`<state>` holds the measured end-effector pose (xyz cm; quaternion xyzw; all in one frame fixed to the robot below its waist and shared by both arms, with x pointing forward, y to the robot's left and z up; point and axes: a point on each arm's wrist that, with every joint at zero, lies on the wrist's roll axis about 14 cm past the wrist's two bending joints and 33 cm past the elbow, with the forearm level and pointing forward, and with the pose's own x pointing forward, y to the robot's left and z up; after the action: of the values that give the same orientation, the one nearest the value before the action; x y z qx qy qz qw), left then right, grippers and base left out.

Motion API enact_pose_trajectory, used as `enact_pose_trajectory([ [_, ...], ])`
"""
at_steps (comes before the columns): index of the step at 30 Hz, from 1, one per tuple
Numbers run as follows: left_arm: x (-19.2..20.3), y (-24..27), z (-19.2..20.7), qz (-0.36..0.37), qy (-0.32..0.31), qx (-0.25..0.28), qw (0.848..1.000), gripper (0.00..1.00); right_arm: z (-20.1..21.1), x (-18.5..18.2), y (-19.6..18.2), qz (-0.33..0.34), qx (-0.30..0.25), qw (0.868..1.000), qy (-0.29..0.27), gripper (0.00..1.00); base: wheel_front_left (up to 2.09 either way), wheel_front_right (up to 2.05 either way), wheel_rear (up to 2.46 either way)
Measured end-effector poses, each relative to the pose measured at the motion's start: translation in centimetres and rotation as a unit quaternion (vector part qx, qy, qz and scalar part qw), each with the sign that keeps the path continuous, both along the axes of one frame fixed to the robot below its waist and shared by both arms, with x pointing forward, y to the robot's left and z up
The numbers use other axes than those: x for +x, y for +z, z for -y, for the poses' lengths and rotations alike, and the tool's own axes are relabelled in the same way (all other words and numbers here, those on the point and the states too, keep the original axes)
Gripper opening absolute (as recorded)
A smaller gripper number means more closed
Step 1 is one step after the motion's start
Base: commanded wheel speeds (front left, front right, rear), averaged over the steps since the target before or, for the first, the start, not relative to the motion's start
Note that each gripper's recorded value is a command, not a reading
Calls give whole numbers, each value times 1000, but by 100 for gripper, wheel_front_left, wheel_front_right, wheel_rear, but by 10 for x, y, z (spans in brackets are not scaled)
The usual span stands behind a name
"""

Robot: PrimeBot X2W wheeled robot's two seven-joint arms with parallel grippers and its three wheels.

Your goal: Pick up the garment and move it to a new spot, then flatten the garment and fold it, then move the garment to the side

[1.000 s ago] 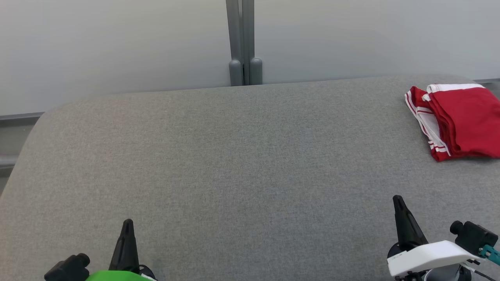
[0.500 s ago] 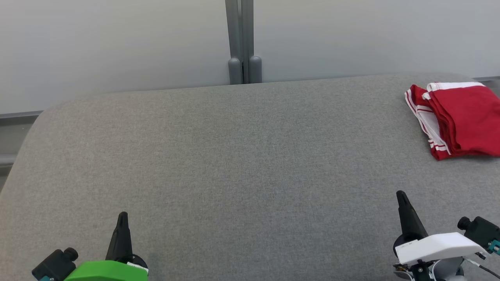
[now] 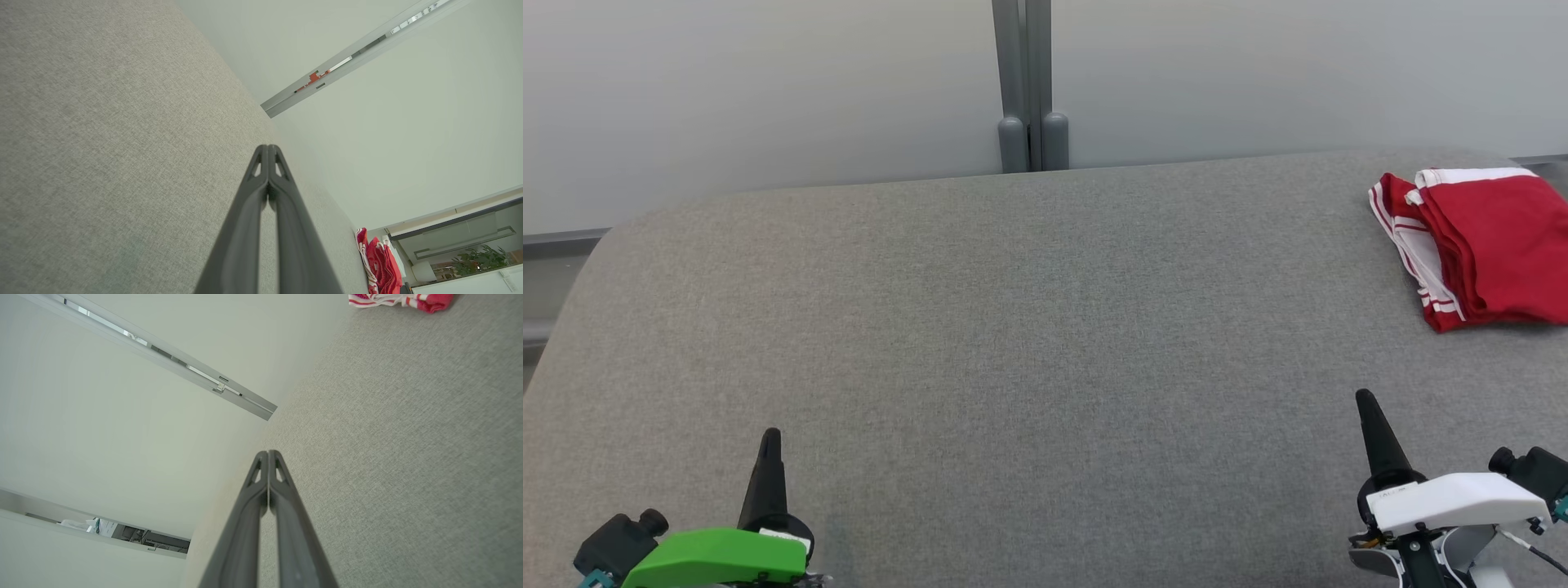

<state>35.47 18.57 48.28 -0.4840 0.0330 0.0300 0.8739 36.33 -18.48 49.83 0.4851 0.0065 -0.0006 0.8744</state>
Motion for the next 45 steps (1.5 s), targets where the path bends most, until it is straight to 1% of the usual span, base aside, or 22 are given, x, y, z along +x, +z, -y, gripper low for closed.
enact_pose_trajectory([
  [20, 10, 4, -4, 5, 3, -100, 995, 0, 6, 8, 0, -6, 98, 995, -5, 0, 0, 0, 0],
  [45, 23, 12, -9, 20, 4, -203, 979, 0, 11, 17, 3, -5, 200, 980, -6, 0, 0, 0, 0],
])
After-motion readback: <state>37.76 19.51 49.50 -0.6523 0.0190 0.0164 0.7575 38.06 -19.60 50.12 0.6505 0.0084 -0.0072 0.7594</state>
